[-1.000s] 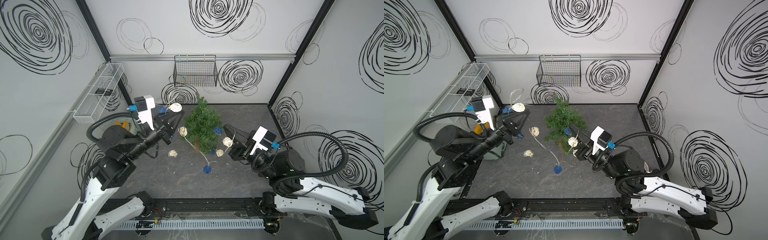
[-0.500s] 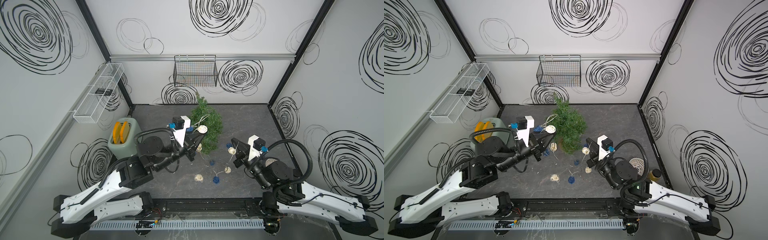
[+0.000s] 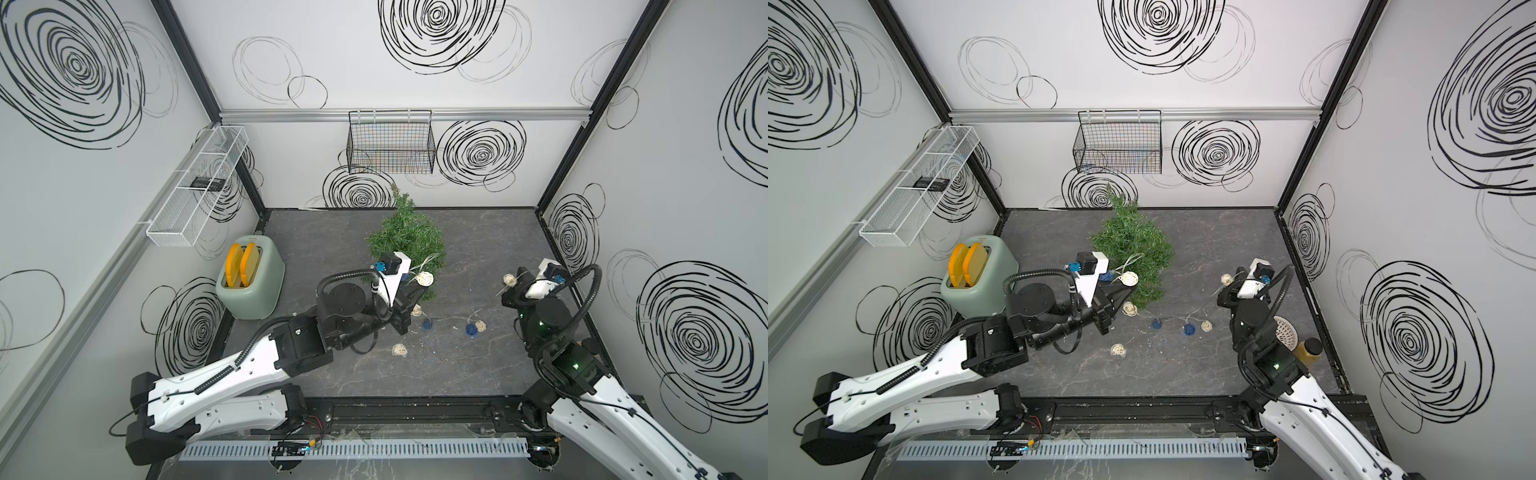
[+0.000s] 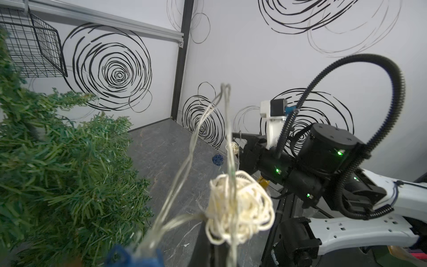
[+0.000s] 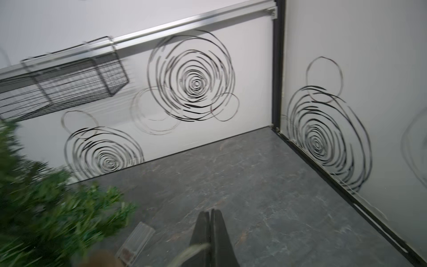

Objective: Remove string lights from the small christmas tree
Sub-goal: Place the light string at the center of the board.

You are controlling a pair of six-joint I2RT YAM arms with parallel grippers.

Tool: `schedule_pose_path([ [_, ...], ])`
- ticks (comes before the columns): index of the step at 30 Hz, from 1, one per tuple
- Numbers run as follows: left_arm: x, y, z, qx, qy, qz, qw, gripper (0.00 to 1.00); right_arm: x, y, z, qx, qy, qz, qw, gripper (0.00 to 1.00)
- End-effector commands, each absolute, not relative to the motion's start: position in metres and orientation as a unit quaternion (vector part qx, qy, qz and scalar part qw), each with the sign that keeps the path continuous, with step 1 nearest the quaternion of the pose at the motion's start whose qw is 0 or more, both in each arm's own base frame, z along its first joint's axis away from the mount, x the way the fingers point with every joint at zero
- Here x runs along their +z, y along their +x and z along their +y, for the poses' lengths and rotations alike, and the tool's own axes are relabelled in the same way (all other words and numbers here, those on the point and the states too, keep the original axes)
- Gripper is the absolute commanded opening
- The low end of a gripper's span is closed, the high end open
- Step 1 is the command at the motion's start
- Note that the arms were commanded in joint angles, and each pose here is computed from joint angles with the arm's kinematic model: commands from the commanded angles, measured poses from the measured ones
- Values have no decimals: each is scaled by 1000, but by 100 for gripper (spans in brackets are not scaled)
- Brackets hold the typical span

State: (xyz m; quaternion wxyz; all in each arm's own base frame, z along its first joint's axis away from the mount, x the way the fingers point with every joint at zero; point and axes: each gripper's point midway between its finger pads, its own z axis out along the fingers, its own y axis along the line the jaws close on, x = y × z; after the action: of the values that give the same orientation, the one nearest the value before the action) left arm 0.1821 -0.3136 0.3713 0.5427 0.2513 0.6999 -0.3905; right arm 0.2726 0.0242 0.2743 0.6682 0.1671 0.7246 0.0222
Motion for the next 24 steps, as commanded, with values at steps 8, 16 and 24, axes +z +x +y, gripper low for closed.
schedule_pose_path([
  [8, 384, 177, -323, -413, 246, 682, 551, 0, 301, 309, -54, 14, 289, 680, 673, 0],
  [16, 374, 178, -331, -407, 259, 688, 543, 0, 354, 321, -85, -46, 304, 641, 703, 0],
  [24, 361, 180, -351, -412, 276, 692, 525, 0, 346, 352, -61, 16, 264, 686, 678, 0],
])
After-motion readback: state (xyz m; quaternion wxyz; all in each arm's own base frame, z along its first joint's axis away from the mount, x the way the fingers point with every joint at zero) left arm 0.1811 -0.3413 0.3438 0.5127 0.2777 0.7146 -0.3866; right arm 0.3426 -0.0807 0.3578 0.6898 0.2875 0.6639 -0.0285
